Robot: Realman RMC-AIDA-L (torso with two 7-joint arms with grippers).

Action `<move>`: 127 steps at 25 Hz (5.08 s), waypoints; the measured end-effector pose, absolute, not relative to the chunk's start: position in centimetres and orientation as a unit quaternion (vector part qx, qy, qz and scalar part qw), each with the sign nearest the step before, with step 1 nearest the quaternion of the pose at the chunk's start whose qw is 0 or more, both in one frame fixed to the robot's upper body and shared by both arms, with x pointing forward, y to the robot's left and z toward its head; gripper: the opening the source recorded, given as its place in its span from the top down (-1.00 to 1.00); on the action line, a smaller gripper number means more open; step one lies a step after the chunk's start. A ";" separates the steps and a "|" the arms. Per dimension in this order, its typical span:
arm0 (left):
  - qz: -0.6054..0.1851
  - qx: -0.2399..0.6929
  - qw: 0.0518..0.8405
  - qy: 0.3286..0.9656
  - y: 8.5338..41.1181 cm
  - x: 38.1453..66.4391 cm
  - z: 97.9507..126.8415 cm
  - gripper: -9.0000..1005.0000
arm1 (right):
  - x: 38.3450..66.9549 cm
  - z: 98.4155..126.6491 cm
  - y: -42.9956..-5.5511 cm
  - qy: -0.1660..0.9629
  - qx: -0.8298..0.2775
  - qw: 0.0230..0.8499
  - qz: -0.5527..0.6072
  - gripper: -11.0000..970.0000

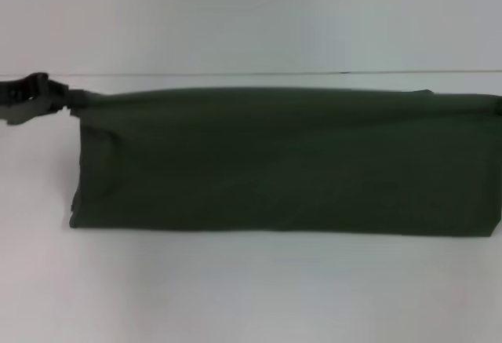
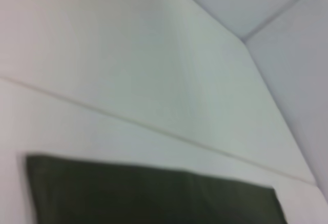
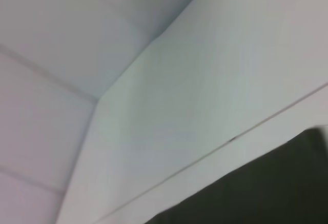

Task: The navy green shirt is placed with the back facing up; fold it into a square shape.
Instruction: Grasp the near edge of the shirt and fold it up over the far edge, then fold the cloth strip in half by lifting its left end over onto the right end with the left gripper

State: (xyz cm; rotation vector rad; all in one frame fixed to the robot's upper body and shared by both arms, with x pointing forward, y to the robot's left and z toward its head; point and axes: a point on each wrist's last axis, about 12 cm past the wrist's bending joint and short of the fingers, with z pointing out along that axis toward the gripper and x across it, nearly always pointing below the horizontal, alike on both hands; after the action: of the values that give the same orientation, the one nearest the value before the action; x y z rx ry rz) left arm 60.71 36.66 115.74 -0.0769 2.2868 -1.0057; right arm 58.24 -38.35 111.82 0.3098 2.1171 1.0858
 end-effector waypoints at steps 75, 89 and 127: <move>-0.501 -0.244 0.292 0.777 33.8 53.7 105.0 -0.85 | 57.5 109.6 -34.9 0.804 0.098 0.372 0.452 -0.64; -0.489 -0.331 0.235 0.772 36.3 51.4 103.8 -0.84 | 57.2 109.3 -34.9 0.806 0.101 0.372 0.450 -0.64; -0.472 -0.347 0.211 0.782 33.4 54.2 103.1 -0.79 | 56.4 108.5 -36.3 0.801 0.137 0.381 0.440 -0.64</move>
State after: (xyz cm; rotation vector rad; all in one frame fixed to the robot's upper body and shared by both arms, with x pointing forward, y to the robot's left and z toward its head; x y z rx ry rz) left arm 54.20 33.42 103.11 -0.9639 2.1742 -1.3130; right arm 56.43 -36.34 108.48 0.3501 2.0453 1.1224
